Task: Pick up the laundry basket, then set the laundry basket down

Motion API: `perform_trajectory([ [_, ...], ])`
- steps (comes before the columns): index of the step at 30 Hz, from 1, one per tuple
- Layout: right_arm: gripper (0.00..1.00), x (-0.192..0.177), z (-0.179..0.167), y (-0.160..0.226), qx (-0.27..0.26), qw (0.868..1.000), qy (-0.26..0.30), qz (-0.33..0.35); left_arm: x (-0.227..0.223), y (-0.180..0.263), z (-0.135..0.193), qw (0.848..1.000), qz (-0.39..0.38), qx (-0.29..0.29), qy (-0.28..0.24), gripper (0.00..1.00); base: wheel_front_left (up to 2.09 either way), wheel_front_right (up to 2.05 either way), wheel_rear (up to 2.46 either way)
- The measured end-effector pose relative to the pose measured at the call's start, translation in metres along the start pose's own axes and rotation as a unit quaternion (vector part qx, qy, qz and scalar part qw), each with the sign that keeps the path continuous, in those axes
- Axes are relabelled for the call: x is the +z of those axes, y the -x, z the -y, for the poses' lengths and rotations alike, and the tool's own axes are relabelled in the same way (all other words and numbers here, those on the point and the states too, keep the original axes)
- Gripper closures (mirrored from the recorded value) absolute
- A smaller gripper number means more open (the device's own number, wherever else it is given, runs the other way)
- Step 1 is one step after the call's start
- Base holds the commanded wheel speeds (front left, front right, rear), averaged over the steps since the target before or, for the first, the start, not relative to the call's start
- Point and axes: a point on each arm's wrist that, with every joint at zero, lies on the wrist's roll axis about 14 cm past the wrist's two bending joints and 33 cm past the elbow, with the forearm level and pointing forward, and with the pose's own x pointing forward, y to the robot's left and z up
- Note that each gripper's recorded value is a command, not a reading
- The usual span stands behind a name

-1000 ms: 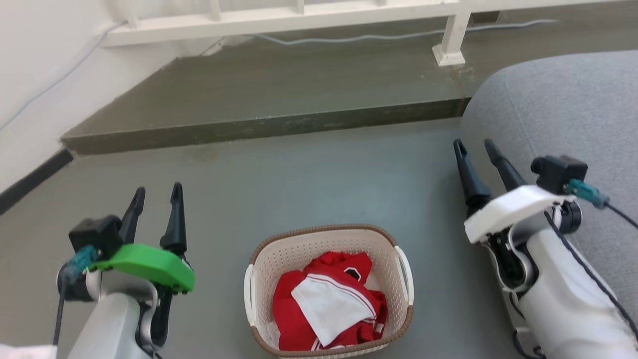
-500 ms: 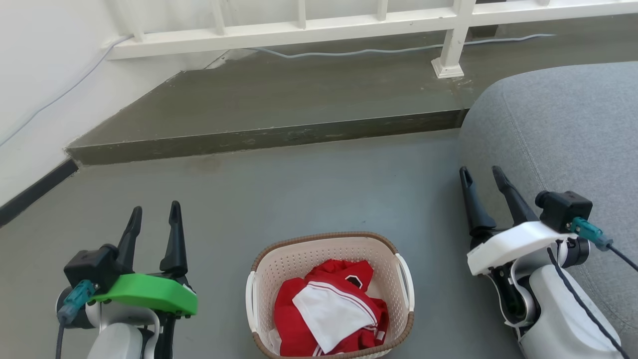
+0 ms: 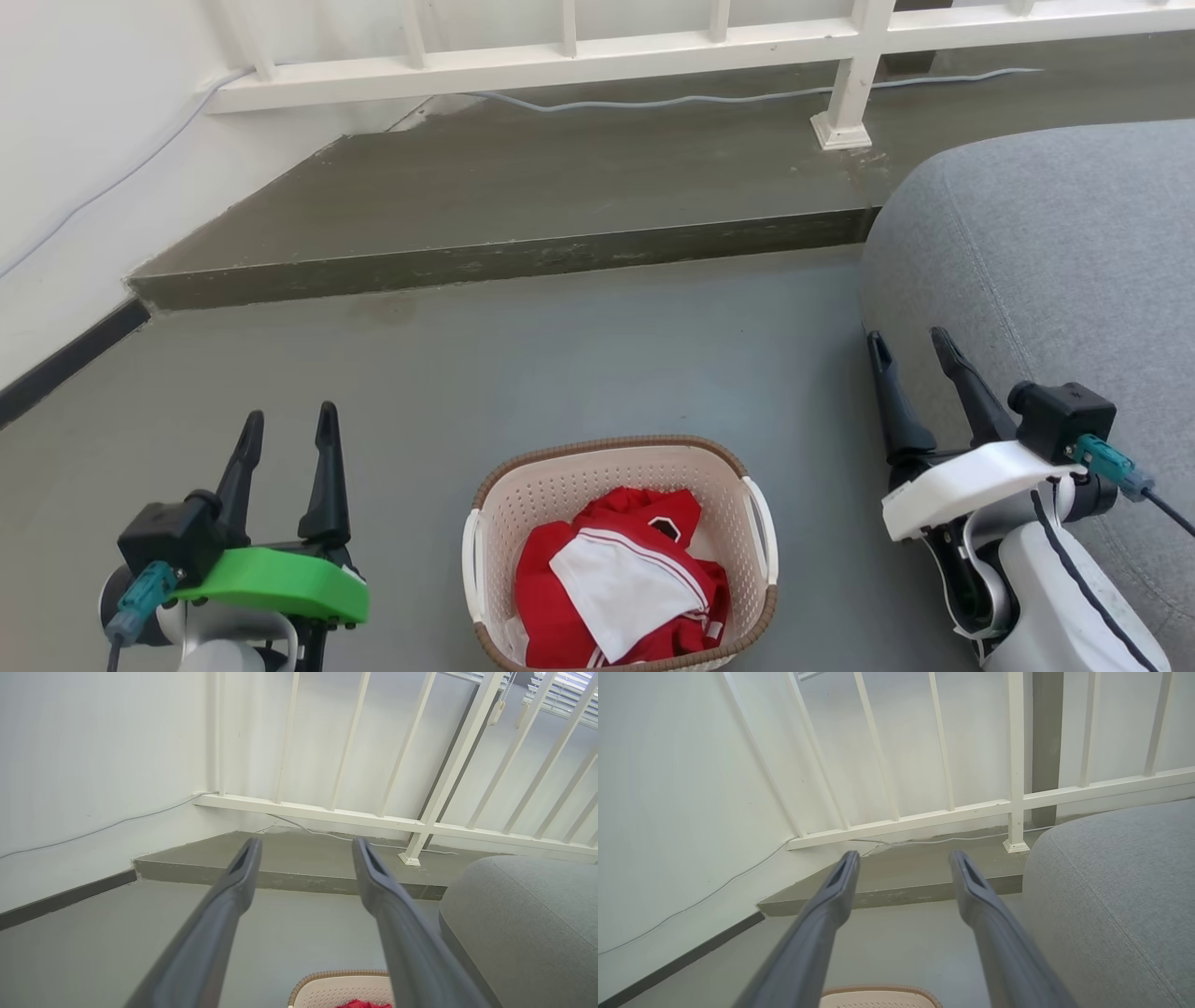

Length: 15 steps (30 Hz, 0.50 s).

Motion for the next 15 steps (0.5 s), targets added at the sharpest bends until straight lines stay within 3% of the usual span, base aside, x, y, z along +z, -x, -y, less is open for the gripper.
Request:
perform_trajectory([
  [15, 0.0, -0.0007, -0.0026, 0.0045, 0.002, 1.0, 0.001, 0.003, 0.0003, 0.0054, -0.0023, 1.0, 0.003, 0.004, 0.002, 0.0, 0.0, 0.0, 0.0],
])
